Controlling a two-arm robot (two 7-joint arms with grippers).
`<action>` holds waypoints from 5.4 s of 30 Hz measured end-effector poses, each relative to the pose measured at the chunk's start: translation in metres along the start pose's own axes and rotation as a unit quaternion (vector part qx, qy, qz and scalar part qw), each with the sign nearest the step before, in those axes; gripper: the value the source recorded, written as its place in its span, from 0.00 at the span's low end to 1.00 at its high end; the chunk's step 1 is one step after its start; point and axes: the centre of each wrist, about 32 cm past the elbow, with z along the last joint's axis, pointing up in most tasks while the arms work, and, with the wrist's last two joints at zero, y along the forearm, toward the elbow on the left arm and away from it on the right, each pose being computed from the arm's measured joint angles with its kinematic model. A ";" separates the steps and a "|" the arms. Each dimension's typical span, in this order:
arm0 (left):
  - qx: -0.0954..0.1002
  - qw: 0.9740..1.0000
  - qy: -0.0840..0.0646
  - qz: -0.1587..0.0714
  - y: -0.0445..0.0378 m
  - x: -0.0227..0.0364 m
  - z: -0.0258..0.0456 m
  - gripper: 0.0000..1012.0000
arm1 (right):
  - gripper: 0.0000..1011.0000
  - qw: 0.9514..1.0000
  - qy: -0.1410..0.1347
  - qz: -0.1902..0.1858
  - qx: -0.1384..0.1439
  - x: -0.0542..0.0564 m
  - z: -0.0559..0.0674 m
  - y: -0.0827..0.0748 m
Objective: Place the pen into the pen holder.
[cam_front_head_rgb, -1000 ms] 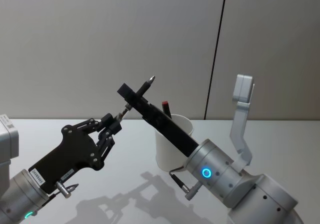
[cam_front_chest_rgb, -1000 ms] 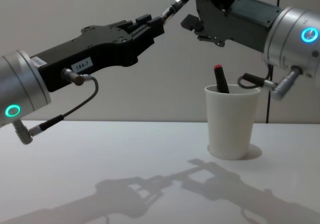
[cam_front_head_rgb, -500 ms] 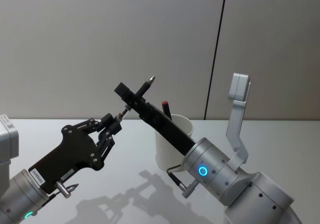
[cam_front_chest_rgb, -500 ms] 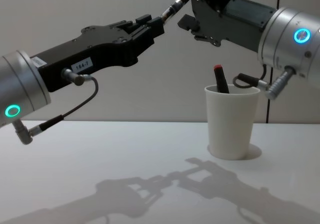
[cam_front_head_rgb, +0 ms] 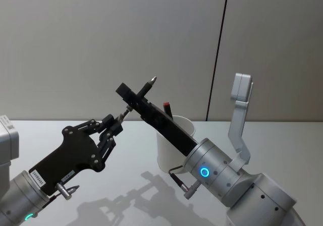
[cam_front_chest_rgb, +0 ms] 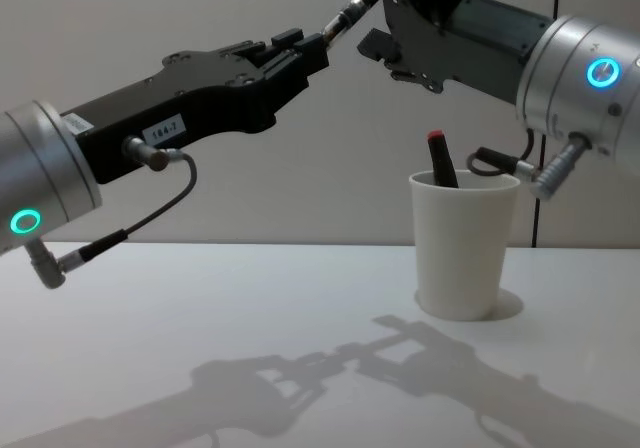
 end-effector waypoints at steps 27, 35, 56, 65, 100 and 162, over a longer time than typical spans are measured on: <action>0.000 1.000 0.000 0.000 0.0000 -0.0001 0.0000 0.18 | 0.29 1.000 -0.003 -0.002 0.000 0.000 -0.001 0.001; 0.000 1.000 0.000 0.000 0.0000 0.0000 -0.0001 0.18 | 0.16 1.000 -0.003 -0.001 0.000 0.000 0.000 0.001; -0.001 1.000 0.000 0.000 -0.0001 0.0001 0.0002 0.24 | 0.15 1.000 -0.004 -0.003 0.000 0.001 0.000 0.000; -0.001 1.000 0.000 0.000 -0.0001 0.0000 0.0002 0.51 | 0.15 1.000 -0.004 -0.003 0.000 0.000 0.000 0.000; 0.000 1.000 0.000 0.000 0.0000 0.0000 0.0000 0.99 | 0.15 0.977 -0.192 -0.080 0.046 0.003 0.038 -0.014; 0.000 1.000 0.000 0.000 0.0000 0.0000 0.0000 0.99 | 0.15 0.848 -0.505 -0.154 0.031 0.019 0.017 0.003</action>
